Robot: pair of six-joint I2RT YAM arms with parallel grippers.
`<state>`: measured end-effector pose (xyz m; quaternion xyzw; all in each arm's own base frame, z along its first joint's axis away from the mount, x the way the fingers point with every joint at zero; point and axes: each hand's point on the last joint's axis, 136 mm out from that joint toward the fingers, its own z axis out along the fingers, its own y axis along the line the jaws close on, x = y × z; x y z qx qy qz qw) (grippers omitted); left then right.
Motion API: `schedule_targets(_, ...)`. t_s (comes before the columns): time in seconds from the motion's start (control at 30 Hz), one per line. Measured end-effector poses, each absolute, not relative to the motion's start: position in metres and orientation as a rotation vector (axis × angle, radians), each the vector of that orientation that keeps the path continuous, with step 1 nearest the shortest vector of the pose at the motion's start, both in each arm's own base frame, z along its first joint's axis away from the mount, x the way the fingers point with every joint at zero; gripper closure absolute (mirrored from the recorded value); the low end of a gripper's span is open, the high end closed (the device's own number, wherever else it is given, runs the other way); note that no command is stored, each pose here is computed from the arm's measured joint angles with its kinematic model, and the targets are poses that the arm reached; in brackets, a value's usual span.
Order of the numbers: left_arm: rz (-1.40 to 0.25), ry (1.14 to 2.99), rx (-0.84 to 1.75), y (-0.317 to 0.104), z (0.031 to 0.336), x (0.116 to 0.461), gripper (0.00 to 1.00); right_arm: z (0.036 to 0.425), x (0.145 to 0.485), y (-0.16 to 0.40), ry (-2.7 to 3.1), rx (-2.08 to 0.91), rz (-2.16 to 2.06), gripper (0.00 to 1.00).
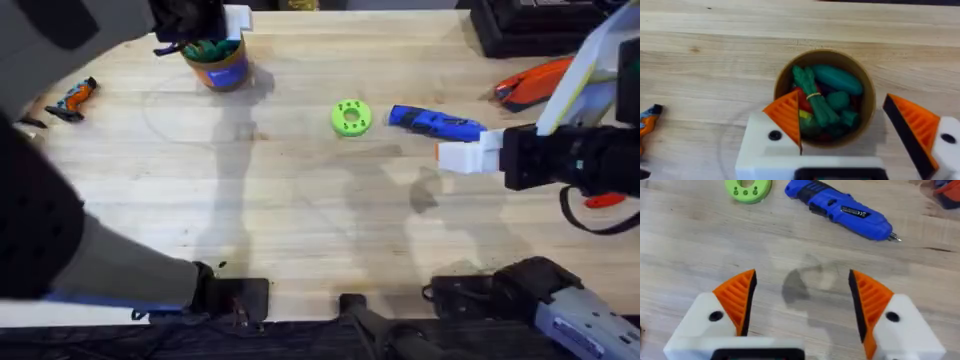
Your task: Pick up the gripper from the table and insert it into the empty holder that is missing its gripper. Then pick up a screw, insert it into the mounting hole, and use the screwdriver to tighten it. Finally, clean up the table by picking up the vegetable and placing it into the bucket.
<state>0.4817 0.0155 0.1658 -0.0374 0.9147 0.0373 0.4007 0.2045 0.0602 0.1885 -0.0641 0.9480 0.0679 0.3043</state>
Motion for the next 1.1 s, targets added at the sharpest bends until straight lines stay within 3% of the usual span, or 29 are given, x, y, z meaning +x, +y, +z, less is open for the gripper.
schedule_targets(0.17, 0.091, 2.278, -0.096, 0.016, 0.212, 0.452, 0.015, 0.188, 0.204, 0.06, 2.511, -0.17, 0.18, 0.01)
schedule_targets(0.37, 0.08, 2.311, -0.089, 0.014, 0.257, 0.379, 0.016, 0.188, 0.204, 0.06, 2.511, -0.17, 0.18, 0.01)
schedule_targets(0.57, 0.024, 2.479, -0.062, 0.005, 0.247, 0.314, 0.015, 0.188, 0.204, 0.06, 2.511, -0.17, 0.18, 0.01)
schedule_targets(0.77, -0.149, 2.696, -0.021, -0.018, 0.222, 0.262, 0.015, 0.188, 0.204, 0.06, 2.511, -0.17, 0.18, 0.011)
schedule_targets(1.1, -0.279, 2.822, 0.174, -0.059, 0.198, 0.233, 0.015, 0.188, 0.204, 0.06, 2.511, -0.17, 0.18, 0.011)
